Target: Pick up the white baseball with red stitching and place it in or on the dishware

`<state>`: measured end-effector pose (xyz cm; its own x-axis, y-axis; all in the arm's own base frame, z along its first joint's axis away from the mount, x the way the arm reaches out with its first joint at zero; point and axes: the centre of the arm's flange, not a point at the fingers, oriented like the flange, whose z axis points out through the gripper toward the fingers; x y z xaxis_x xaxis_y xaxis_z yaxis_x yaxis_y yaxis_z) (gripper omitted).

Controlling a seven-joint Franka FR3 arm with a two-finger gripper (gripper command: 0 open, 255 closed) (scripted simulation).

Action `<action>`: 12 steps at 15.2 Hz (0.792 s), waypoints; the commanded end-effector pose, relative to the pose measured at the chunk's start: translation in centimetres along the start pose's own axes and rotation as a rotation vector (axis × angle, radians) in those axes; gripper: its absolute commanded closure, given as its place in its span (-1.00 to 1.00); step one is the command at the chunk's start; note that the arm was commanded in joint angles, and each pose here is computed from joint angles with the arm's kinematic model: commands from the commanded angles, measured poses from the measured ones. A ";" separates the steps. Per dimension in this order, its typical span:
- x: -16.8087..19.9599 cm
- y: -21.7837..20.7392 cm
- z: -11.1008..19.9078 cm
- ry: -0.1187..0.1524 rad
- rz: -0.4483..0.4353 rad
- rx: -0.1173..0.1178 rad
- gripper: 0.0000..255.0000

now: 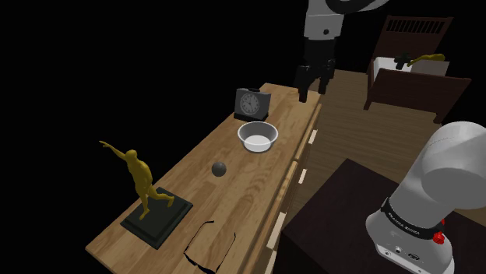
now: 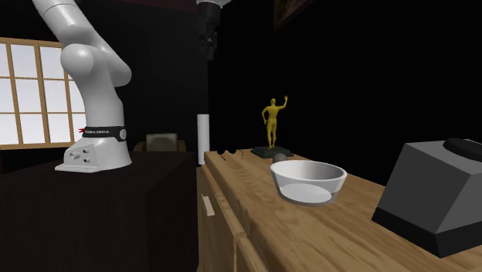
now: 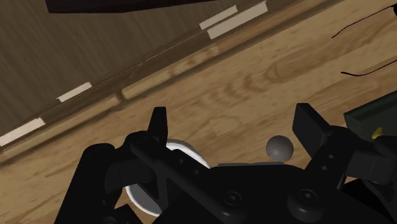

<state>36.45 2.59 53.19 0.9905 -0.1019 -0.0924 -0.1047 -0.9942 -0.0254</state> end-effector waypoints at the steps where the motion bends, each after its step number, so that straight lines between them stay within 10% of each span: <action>1: 2.0 -1.3 1.6 -0.006 0.004 -0.006 -1.00; 12: 12.0 -8.2 10.6 -0.044 0.022 -0.039 -1.00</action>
<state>47.41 9.31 42.78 0.9837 -0.1212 -0.1329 -0.1205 -0.9926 0.0135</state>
